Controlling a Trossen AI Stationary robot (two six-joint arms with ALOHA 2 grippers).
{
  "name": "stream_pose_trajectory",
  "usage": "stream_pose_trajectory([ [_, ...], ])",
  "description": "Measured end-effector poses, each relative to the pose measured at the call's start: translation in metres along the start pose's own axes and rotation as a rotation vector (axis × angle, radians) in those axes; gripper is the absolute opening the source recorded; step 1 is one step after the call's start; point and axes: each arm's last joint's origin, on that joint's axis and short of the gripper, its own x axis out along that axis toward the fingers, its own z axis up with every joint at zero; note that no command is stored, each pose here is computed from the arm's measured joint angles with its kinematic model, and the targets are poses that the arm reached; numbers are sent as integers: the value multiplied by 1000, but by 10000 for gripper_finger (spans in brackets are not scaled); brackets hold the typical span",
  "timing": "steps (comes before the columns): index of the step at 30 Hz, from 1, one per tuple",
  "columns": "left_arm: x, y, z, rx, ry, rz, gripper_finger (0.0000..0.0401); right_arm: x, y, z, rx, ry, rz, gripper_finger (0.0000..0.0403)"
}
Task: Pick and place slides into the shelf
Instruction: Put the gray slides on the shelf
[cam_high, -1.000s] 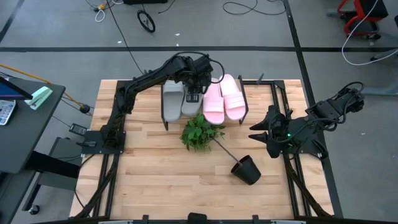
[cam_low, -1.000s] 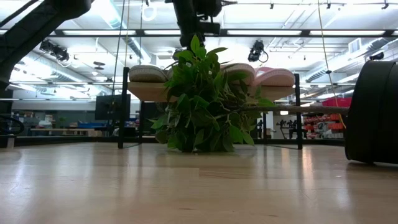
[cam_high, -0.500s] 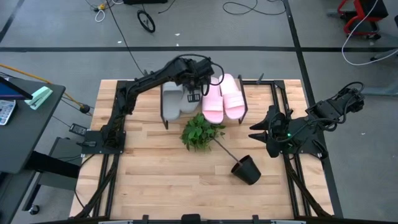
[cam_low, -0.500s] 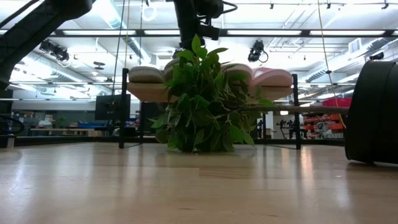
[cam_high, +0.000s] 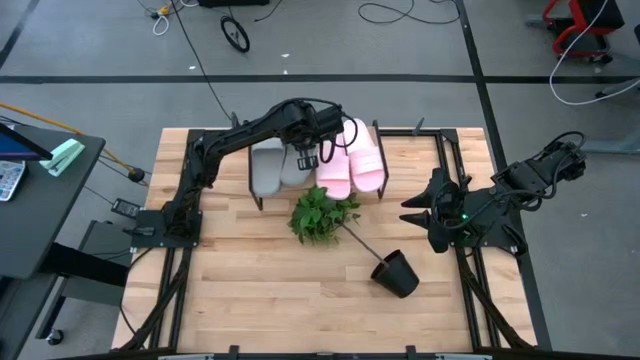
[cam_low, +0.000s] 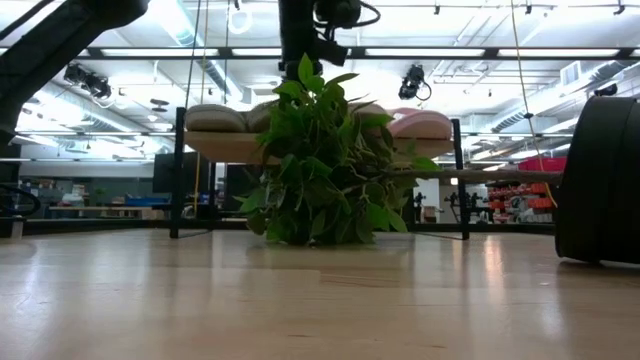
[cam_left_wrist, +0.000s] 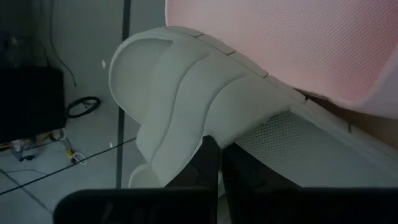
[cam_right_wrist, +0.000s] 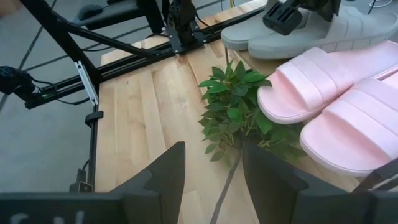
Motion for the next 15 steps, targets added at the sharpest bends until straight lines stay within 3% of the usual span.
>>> stream_pose_trajectory([
  [7,-12,3,-4,-23,-21,32,9,0,0,0,2,0,0,164],
  [15,-26,16,-18,-144,-15,51,9,0,0,0,2,0,0,164],
])
